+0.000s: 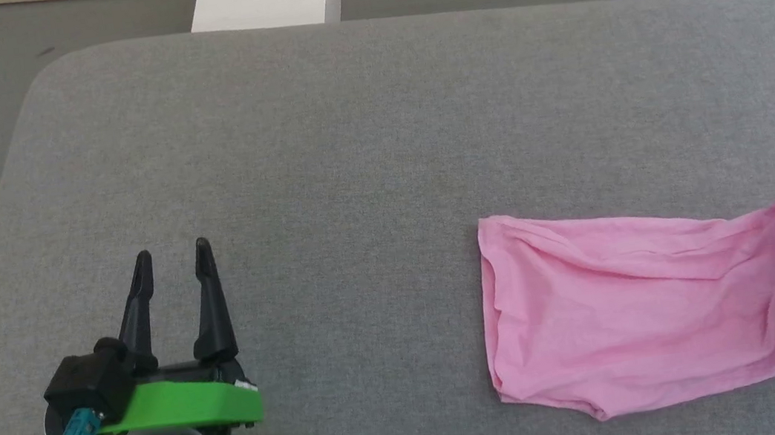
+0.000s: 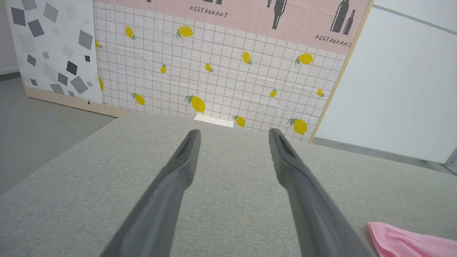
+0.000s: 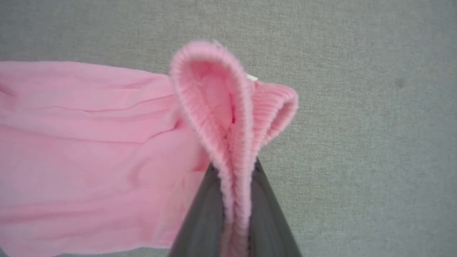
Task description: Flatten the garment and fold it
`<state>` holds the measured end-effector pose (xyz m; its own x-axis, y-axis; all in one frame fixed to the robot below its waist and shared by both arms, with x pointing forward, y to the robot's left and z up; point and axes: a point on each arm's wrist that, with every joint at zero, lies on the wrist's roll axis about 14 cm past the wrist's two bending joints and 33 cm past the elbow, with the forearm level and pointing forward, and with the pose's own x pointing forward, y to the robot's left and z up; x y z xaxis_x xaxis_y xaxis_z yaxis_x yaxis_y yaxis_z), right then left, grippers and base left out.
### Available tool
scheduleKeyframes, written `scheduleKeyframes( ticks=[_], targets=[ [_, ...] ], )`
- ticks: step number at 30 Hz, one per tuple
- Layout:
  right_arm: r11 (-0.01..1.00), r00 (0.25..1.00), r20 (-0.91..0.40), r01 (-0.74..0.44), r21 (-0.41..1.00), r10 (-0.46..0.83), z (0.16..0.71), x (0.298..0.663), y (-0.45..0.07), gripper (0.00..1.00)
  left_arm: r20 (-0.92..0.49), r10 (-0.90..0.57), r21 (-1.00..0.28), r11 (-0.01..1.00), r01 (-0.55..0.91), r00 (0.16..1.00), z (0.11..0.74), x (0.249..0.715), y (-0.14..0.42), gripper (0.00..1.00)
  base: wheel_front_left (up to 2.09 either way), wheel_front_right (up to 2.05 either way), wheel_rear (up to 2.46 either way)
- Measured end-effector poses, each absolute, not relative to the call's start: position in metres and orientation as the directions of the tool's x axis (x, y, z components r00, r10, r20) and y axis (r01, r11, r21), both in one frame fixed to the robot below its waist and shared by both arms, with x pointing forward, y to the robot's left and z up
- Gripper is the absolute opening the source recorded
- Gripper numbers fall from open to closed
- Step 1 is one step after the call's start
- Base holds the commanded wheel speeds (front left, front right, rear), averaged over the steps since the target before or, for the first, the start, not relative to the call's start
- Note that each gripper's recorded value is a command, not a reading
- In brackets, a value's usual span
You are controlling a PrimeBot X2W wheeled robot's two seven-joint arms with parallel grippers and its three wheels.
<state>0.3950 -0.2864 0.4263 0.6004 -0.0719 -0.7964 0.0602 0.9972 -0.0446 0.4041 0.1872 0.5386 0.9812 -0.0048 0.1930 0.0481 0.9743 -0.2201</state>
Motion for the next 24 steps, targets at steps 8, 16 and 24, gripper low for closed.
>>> scheduleKeyframes(
  ticks=[8, 16, 24],
  targets=[
    [0.980, 0.613, -0.765, -0.152, 0.132, 0.198, 0.458, 0.379, -0.196, 0.00, 0.203, 0.005, -0.213, 0.976, 0.040, 0.979, 0.542, 0.394, 0.190, 1.00, 0.00, 0.00, 0.00],
    [0.921, 0.574, -0.724, -0.295, 0.254, 0.383, 0.449, 0.377, -0.117, 0.00, 0.188, 0.022, -0.216, 0.976, 0.020, 0.982, 0.537, 0.393, 0.195, 1.00, 0.00, 0.00, 0.00],
    [0.899, 0.554, -0.712, -0.329, 0.289, 0.432, 0.427, 0.398, -0.076, 0.00, 0.157, 0.045, -0.214, 0.977, -0.011, 0.987, 0.527, 0.392, 0.202, 1.00, 0.00, 0.00, 0.00]
  ],
)
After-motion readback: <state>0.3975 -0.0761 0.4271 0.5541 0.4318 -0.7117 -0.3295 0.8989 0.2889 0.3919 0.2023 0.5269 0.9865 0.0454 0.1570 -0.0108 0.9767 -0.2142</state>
